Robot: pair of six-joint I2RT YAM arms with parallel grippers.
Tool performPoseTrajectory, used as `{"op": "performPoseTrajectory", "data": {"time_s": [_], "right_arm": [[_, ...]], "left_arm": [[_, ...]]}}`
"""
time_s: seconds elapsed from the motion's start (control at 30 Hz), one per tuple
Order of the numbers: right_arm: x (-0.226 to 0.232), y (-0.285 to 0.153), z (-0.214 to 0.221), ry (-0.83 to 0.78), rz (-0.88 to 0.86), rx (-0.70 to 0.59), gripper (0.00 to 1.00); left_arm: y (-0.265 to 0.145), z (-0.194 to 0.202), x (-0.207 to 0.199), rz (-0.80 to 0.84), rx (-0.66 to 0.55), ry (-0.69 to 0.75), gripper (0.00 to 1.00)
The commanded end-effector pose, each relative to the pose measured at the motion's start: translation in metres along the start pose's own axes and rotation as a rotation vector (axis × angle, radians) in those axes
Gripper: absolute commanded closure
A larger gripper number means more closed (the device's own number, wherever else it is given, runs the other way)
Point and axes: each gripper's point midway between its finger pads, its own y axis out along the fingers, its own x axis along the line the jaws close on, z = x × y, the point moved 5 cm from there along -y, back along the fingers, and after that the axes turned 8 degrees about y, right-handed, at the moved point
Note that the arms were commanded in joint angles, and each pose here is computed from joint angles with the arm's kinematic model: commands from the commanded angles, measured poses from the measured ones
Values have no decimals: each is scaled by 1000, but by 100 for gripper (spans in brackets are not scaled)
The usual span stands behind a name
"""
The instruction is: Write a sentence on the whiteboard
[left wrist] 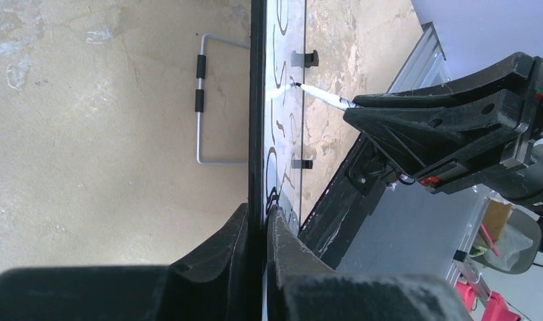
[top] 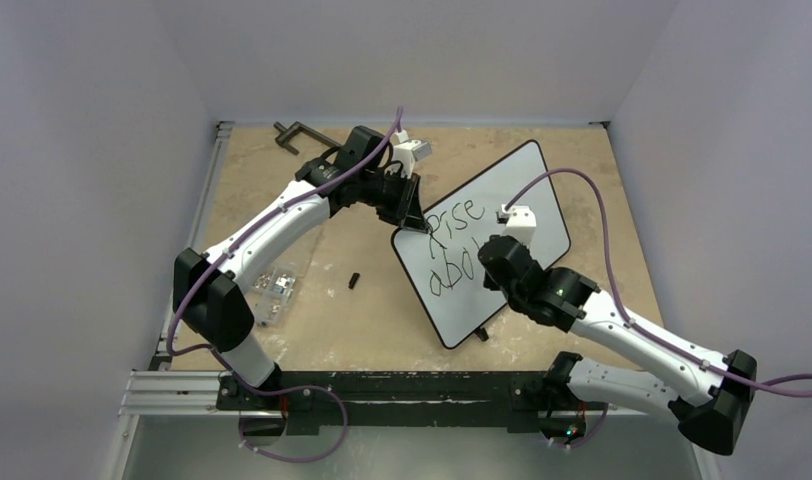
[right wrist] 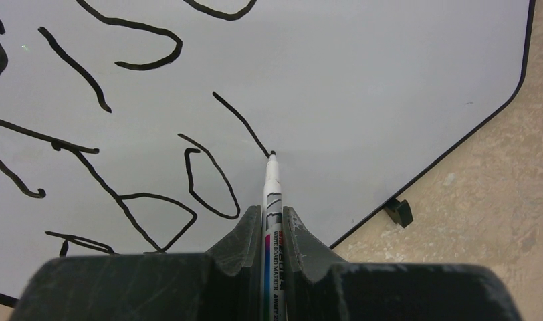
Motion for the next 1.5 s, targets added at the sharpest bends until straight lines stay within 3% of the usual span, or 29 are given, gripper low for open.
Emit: {"op": "performPoseTrajectory", "data": {"time_s": [0.0,0.53,0.9,1.47], "right_arm": [[18,-1,-27,21,-27,-69,100],[40,8,-63,-12,-1,-150,100],[23,-24,-85,34,-11,-207,100],[-4,-11,-62,58,7,-158,100]], "left_arm": [[-17,-20,-2,-55,-96,101,100],[-17,-20,-3,-52,-96,103,100],[-19,-19,0,-79,-93,105,100],[-22,-18,1,-102,-95,114,100]]}}
